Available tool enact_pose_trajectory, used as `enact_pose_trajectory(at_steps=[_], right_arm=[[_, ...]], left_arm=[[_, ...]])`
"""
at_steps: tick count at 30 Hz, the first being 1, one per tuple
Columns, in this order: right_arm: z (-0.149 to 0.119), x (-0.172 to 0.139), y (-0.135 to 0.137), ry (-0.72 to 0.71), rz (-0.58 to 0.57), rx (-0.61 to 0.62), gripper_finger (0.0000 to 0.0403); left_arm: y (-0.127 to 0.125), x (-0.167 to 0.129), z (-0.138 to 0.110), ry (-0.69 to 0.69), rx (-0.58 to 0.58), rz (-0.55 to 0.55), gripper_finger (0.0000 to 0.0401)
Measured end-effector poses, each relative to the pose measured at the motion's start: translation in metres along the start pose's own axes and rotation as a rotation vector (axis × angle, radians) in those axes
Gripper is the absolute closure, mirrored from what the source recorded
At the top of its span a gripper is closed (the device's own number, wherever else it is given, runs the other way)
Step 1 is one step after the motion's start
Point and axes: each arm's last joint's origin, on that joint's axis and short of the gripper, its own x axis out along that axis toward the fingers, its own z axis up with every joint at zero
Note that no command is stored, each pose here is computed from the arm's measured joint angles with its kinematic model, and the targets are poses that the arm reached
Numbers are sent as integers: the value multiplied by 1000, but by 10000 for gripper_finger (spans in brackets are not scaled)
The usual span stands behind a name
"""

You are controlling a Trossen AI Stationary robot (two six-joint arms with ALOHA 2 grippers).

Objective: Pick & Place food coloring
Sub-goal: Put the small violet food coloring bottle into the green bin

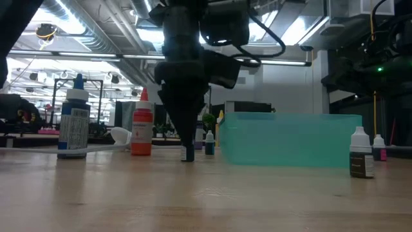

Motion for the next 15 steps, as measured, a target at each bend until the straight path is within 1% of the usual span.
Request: enact_pose_trajectory(at_steps=[7,15], right_arm=[[0,0,0,0,0,0,19],[0,0,0,0,0,0,19]], left_arm=[[0,1,0,1,-8,0,116],[0,1,0,5,-28,0,193]])
